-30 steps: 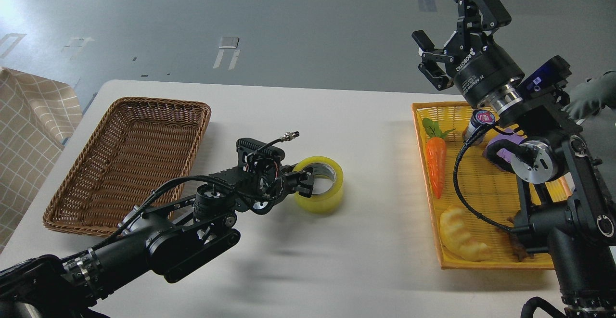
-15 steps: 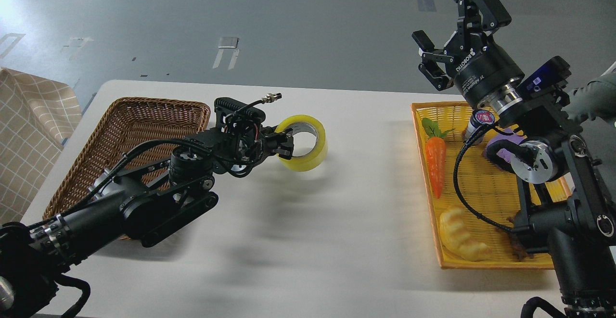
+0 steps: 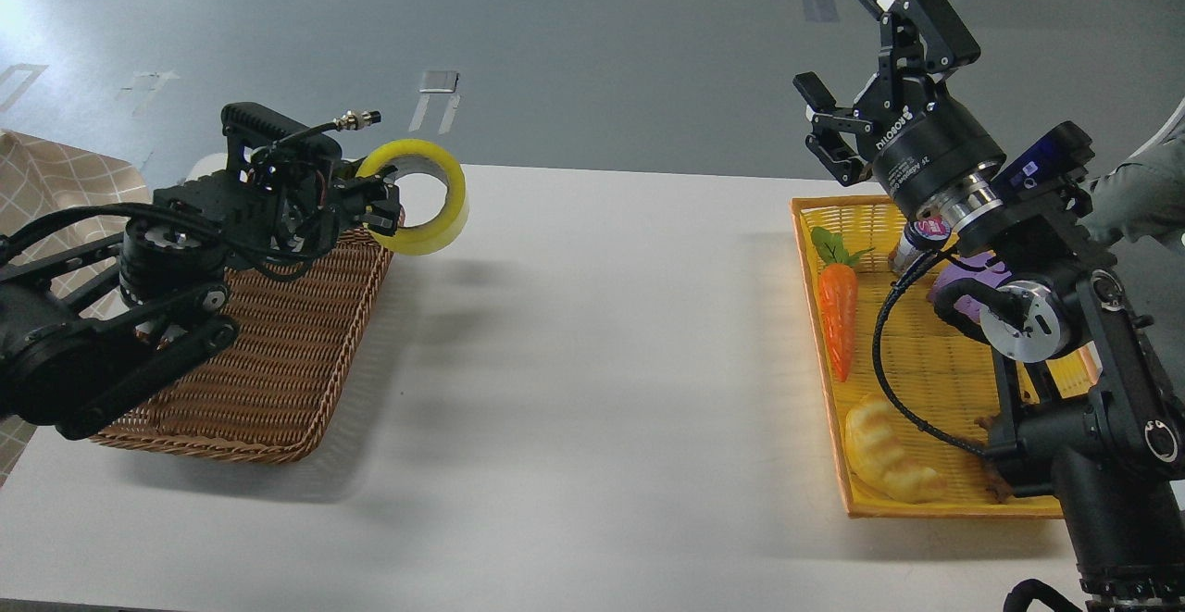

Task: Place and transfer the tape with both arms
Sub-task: 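Lift the tape roll and carry it over the wicker basket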

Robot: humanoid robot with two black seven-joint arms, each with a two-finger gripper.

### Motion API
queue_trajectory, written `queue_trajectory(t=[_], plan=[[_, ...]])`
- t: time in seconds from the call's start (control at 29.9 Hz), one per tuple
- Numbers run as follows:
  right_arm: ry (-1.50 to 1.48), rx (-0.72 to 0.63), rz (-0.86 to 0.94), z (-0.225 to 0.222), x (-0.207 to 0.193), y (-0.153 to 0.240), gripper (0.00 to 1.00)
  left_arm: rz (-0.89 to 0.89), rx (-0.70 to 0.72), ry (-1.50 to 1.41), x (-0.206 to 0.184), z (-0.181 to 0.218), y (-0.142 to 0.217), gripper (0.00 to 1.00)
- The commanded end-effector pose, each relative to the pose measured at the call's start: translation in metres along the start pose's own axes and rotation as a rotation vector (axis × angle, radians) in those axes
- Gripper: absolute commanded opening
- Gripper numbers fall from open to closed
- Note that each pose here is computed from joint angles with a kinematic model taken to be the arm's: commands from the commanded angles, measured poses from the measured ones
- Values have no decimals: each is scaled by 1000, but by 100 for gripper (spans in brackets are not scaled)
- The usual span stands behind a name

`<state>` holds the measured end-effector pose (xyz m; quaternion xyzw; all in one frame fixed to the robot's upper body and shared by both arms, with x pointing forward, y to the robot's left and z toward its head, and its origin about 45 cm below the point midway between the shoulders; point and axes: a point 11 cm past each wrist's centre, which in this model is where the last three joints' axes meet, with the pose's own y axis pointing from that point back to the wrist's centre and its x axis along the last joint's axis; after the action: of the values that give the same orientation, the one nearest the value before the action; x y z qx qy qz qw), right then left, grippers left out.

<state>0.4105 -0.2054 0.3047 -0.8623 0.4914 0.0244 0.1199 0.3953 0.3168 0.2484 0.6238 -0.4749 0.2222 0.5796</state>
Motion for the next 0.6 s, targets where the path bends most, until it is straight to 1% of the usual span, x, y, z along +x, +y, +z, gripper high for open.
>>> queue_trajectory(t=[0.0,0.2,0.37,0.5,0.57], plan=[[0,-1,-1,0,0,0,100,-18,20,30,-1,-19,11,0],[-1,-5,-2,2,-1,0,100,-58,70,26,-15,-44,25,0],[-6,-14,4,6,1,2,100,-109,136,8,-35,-73,41,0],[-8,-19,5,8,2,2,100,-117,152,14,-45,-82,46,0],[-8,-19,5,8,2,2,100,-133,154,17,-58,-84,49,0]])
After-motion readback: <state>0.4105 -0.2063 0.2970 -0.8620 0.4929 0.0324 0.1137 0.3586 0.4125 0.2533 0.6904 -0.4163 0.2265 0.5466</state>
